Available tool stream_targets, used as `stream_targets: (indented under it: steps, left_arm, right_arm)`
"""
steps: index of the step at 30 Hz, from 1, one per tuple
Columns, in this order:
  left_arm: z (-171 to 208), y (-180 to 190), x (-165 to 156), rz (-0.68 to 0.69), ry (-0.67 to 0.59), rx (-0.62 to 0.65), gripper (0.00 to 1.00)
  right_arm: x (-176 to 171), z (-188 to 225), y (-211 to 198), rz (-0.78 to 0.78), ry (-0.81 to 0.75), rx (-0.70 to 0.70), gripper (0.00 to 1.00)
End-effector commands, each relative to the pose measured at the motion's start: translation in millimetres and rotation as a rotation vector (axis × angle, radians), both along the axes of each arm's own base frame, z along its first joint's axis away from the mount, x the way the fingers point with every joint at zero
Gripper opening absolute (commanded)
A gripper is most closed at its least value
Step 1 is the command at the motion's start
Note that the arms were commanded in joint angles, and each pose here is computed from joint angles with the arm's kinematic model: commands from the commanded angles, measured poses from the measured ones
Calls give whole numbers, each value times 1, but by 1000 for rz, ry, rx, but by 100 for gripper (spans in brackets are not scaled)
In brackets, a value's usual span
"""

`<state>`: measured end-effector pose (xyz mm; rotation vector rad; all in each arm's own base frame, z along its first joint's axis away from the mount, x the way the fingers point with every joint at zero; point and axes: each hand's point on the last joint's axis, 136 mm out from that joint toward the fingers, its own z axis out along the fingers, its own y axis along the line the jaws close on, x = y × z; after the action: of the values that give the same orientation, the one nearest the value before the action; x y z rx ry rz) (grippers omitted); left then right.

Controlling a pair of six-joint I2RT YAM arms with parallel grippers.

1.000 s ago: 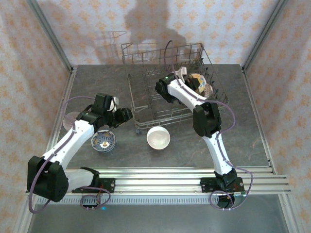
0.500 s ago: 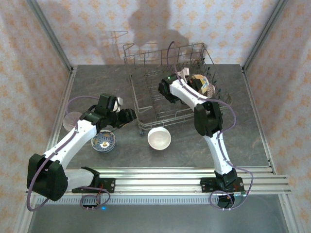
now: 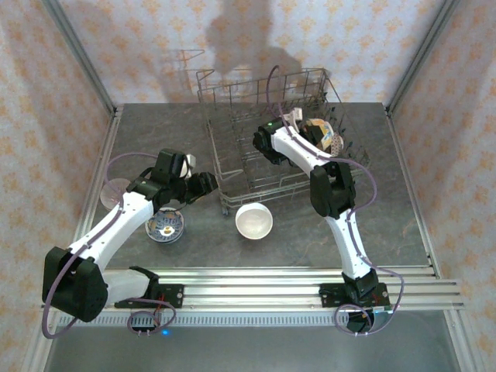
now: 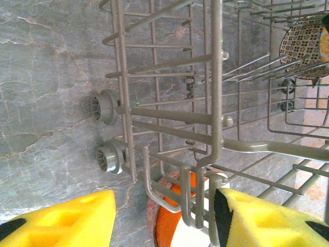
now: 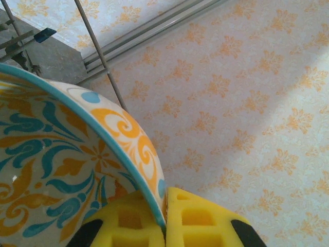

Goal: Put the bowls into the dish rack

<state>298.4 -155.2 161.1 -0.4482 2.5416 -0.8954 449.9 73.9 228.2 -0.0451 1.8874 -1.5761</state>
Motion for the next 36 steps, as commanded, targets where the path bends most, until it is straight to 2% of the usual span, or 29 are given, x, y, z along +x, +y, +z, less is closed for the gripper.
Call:
stream_targets:
  steps: [1, 14, 23, 36]
  left_arm:
    - [14, -4, 5, 0, -50, -13, 54]
    - [16, -12, 13, -39, -49, -22, 53]
    - [12, -15, 10, -69, -33, -21, 52]
    - [13, -16, 12, -80, -28, -18, 52]
  right_arm:
    - [-10, 41, -36, -48, 8, -48, 0]
    - [-18, 25, -46, -81, 4, -6, 0]
    - [-9, 8, -41, -89, 17, 1, 0]
    - [-14, -25, -23, -68, 84, -3, 0]
